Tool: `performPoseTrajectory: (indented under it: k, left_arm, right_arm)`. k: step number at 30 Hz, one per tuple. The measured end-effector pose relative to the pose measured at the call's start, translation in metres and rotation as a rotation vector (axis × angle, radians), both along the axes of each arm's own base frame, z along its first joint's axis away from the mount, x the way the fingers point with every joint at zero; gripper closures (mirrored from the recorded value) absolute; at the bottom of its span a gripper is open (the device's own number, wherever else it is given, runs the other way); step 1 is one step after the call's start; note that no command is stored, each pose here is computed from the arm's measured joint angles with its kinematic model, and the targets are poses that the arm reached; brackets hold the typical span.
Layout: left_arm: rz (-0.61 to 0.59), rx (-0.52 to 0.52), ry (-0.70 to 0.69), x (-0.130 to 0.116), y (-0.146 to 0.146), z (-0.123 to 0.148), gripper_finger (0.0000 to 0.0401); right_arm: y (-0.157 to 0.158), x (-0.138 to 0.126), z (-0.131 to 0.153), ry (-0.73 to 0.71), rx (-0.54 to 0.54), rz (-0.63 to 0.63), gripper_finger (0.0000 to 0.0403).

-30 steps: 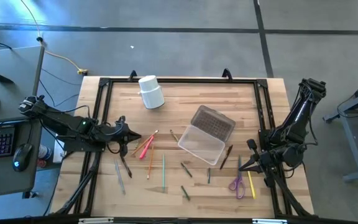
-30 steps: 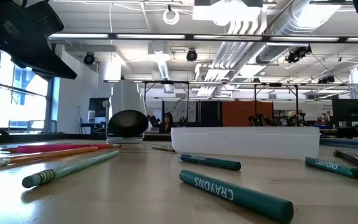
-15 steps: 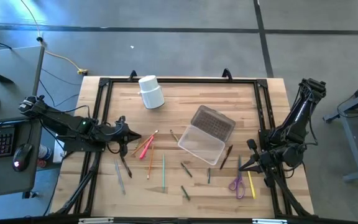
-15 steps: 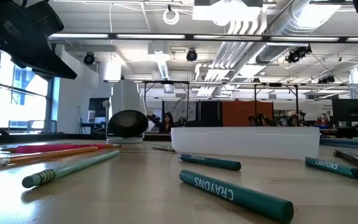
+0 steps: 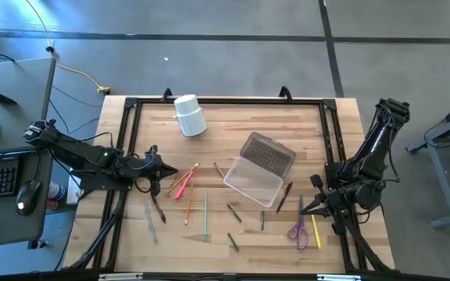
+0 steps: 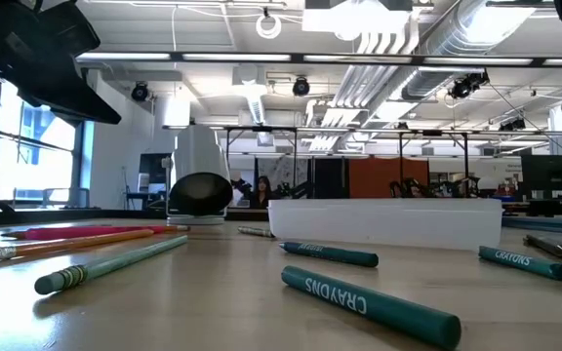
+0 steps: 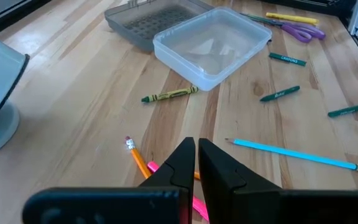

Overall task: Pick & place school supplies into a supply box
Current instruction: Put the left green crayon into the supply box

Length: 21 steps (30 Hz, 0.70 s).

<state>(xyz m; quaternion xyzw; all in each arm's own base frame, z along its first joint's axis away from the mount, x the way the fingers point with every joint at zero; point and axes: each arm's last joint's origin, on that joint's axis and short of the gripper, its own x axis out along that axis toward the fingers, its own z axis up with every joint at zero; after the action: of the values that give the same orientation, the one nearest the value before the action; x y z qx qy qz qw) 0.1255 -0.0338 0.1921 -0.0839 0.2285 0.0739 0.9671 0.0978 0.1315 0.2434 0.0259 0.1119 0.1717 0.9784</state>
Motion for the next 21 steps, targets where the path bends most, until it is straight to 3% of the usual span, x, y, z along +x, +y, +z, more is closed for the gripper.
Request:
performPoseTrajectory:
  k: [5,10,14,21]
  left_arm:
    - [-0.033,-0.022,0.011,0.000,-0.001,-0.001,0.0345]
    - [0.026,-0.086,0.118,-0.006,0.001,-0.011,0.0345]
    - [0.044,-0.062,0.230,-0.012,0.003,-0.020,0.0345]
    - [-0.004,0.024,0.268,-0.004,0.000,-0.024,0.0338]
  right_arm:
    - [0.000,0.000,0.000,0.000,0.000,0.000,0.0402]
    - [0.000,0.000,0.000,0.000,0.000,0.001,0.0402]
    - [0.000,0.000,0.000,0.000,0.000,0.000,0.0402]
    - [0.000,0.000,0.000,0.000,0.000,0.000,0.0402]
